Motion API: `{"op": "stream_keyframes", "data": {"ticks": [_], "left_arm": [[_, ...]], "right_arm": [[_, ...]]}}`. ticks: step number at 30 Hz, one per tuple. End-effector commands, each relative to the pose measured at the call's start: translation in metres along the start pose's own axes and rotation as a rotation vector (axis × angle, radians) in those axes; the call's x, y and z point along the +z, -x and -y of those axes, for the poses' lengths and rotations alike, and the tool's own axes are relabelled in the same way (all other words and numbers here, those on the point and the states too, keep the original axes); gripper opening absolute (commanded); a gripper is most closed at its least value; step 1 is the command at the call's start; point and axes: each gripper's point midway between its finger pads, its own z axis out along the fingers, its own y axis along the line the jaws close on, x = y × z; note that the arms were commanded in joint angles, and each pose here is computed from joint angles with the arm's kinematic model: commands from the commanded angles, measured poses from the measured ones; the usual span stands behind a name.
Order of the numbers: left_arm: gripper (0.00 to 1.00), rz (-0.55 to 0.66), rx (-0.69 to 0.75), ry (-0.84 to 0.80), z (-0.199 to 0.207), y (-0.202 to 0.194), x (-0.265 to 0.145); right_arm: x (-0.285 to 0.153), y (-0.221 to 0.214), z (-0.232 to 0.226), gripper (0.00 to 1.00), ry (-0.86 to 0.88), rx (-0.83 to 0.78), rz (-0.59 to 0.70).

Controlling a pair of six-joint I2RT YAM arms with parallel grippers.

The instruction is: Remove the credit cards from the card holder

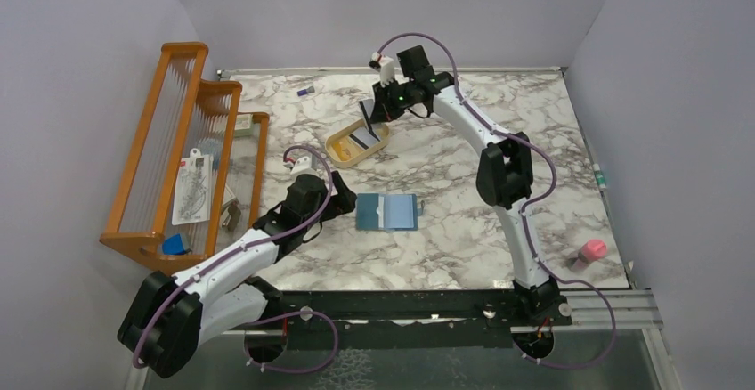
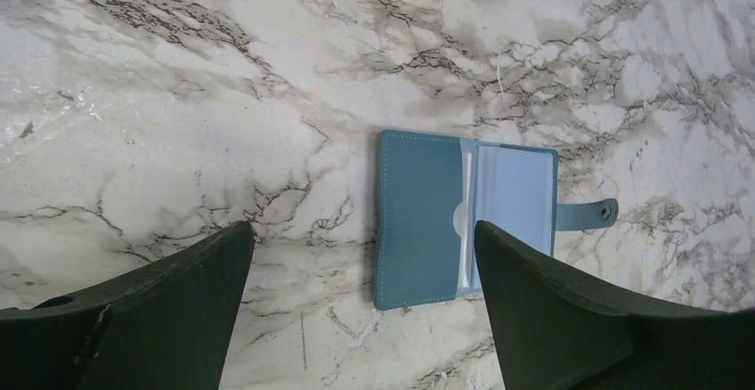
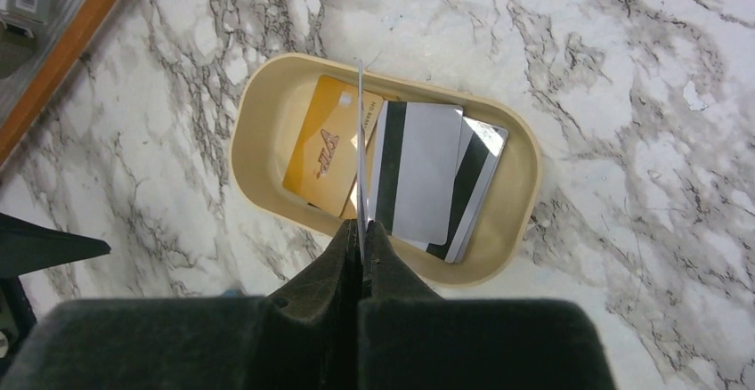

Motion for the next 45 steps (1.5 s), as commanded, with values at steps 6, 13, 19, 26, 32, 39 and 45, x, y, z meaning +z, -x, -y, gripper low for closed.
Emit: {"op": "stream_keyframes", "data": {"ticks": [6,13,19,26,32,39,45], "left_arm": [[0.96,-0.005,0.012,-0.011,-0.003,0.001,-0.007],[0.97,-0.015,0.012,-0.009,-0.005,-0.001,-0.006],[0.98,-0.019,0.01,-0.012,-0.005,-0.001,-0.005],[0.98,-0.024,0.011,-0.011,-0.005,-0.001,-0.004],[0.98,-0.021,0.004,-0.011,-0.006,-0.001,-0.005],[0.98,-0.014,0.024,-0.009,-0.009,0.001,-0.003],[0.98,0.053,0.112,-0.121,0.013,0.019,-0.006]], "right_arm": [[0.032,-0.022,0.004,0.05,0.044,-0.017,-0.019],[0.042,-0.041,0.014,0.18,0.007,-0.016,-0.065],[0.045,-0.054,0.015,0.14,0.003,-0.001,-0.089],[0.042,-0.052,0.02,0.11,-0.035,0.005,-0.08],[0.025,-0.024,0.011,0.14,-0.051,-0.006,-0.016],[-0.023,0.043,-0.026,0.16,-0.014,-0.054,0.212],[-0.062,0.06,-0.057,0.42,0.029,-0.087,0.283]]}}
